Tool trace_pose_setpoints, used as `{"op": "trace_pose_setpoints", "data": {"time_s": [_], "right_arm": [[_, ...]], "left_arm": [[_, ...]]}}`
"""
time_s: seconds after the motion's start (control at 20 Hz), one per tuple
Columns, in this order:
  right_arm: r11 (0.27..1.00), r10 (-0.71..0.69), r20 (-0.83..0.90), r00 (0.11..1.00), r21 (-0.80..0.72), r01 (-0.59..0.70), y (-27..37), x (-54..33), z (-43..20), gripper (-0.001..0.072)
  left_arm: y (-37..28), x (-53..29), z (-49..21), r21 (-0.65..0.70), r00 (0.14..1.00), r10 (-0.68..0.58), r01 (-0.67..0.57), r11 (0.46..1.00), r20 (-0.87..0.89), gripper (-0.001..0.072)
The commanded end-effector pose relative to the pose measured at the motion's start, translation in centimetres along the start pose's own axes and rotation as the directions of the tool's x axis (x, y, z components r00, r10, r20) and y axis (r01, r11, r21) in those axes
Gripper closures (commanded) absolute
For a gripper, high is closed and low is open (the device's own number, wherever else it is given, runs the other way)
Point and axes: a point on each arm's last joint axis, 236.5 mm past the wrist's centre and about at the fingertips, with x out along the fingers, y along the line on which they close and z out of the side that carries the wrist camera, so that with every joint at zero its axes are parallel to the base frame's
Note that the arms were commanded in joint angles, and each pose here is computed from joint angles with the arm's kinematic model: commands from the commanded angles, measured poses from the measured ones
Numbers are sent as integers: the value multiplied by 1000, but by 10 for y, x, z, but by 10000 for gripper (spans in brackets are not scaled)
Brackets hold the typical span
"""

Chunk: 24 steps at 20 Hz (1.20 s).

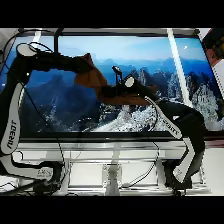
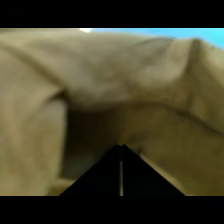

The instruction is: Fold the clothes and pants, and hang the long-sleeved shirts on hangers.

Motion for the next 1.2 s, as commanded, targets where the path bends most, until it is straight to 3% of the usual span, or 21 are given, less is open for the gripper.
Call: {"op": "trace_pose_setpoints", "data": {"time_s": [0.0,0.2,0.35,0.55,0.7,0.75,0.8,0.85,1.15], "right_arm": [[998,-55,-142,988,-12,54,-33,-33,-17,699],[979,-205,-250,946,-73,193,-84,-141,-23,698],[941,-336,-126,933,-88,327,-107,-234,1,698],[919,-389,109,915,-26,394,-110,-323,35,698],[908,-413,168,895,7,418,-119,-346,42,698],[906,-420,170,891,15,424,-125,-347,43,697],[901,-430,181,885,18,434,-129,-347,46,697],[897,-437,194,878,20,442,-133,-346,49,697],[857,-503,245,829,17,515,-156,-349,62,697]], "left_arm": [[-8,34,5,17,1000,7,-8,1000,29,696],[-46,97,-5,71,999,-18,16,997,30,696],[-68,154,-8,100,995,4,-14,995,102,696],[-82,223,-32,116,986,44,-63,991,161,696],[-87,258,-56,126,983,65,-87,988,169,690],[-91,264,-62,131,984,63,-86,988,166,549],[-95,266,-66,136,986,57,-80,988,159,217],[-99,265,-65,138,985,53,-76,988,163,21],[-108,214,-9,141,960,41,-83,987,276,8]]}}
